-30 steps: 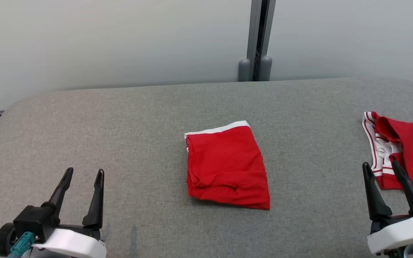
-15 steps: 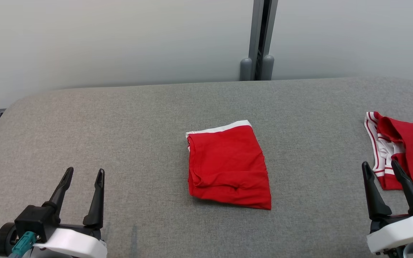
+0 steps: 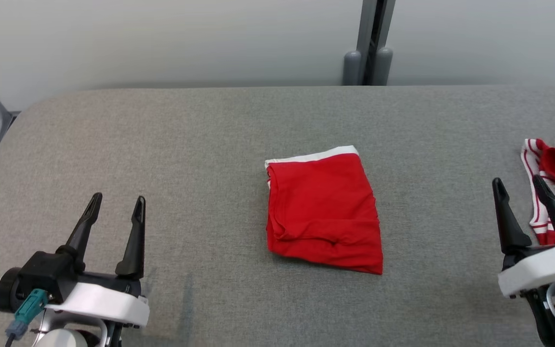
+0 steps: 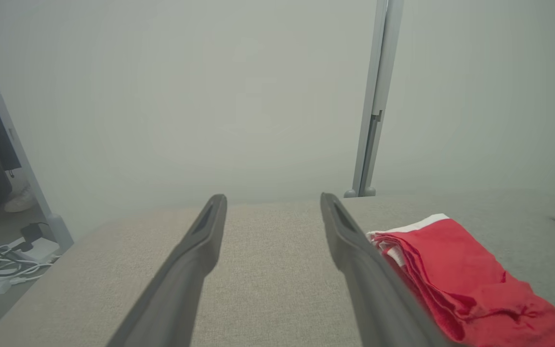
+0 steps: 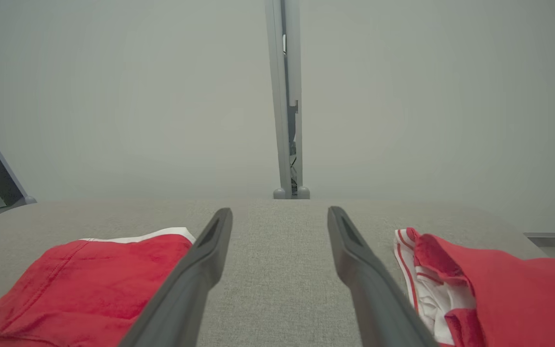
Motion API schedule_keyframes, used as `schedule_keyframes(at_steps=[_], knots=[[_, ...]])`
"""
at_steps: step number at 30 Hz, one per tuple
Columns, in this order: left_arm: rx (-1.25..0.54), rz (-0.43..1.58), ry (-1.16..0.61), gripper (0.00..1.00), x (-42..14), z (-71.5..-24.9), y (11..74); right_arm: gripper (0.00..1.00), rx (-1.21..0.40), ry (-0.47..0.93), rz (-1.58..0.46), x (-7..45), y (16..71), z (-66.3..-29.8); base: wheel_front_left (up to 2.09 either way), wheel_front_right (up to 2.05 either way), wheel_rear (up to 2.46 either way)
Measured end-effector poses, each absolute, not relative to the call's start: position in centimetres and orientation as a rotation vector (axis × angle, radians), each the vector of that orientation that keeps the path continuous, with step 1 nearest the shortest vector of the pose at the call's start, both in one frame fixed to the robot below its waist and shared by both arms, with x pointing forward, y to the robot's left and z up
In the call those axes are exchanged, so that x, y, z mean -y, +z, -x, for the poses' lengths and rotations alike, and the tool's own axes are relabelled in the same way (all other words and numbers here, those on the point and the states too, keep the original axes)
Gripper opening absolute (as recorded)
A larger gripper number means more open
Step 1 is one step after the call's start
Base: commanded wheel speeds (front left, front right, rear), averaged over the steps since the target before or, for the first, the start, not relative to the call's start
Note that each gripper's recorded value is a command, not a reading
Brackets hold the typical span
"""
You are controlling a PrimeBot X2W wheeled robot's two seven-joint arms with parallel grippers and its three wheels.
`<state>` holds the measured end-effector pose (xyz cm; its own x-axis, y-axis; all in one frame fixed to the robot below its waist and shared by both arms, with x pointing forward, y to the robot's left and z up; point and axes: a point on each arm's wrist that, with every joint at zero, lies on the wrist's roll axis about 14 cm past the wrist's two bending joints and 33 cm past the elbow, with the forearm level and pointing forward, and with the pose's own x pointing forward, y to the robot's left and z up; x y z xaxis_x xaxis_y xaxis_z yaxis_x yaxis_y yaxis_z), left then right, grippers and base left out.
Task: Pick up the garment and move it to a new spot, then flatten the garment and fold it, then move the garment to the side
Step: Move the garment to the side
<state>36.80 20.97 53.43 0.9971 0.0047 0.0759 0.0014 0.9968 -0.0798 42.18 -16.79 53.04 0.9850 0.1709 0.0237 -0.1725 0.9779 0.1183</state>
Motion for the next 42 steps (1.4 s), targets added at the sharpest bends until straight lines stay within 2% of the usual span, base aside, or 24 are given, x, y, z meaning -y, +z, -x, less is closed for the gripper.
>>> schedule_keyframes(at_steps=[5,9,16,21,24,25,34,42], knots=[[0.089,0.083,0.018,1.0,-21.6,-38.0,53.3,1.0,-0.084,0.268,-0.114,13.5,50.4,-45.6,0.0,0.0,0.0],[0.069,0.082,0.044,1.0,-22.4,-38.2,52.4,1.0,-0.201,0.367,-0.128,9.4,46.7,-46.6,0.0,0.0,0.0],[0.046,0.08,0.081,1.0,-23.6,-38.4,51.2,1.0,-0.438,0.485,-0.186,3.8,39.8,-44.8,0.0,0.0,0.0],[0.035,0.088,0.084,1.0,-23.6,-38.5,50.5,1.0,-0.544,0.533,-0.191,1.9,37.6,-43.6,0.0,0.0,0.0],[0.038,0.089,0.079,1.0,-23.5,-38.8,50.5,0.17,-0.564,0.545,-0.195,1.6,37.4,-43.4,0.0,0.0,0.0],[0.037,0.089,0.076,1.0,-23.4,-38.9,50.5,0.0,-0.567,0.549,-0.196,1.5,37.4,-43.3,0.0,0.0,0.0],[0.03,0.084,0.023,1.0,-22.1,-40.3,50.0,0.0,-0.503,0.557,-0.169,2.9,38.6,-43.2,0.0,0.0,0.0],[0.042,0.077,-0.095,1.0,-18.6,-43.3,50.3,0.0,-0.466,0.45,-0.093,9.7,39.0,-42.7,0.0,0.0,0.0]])
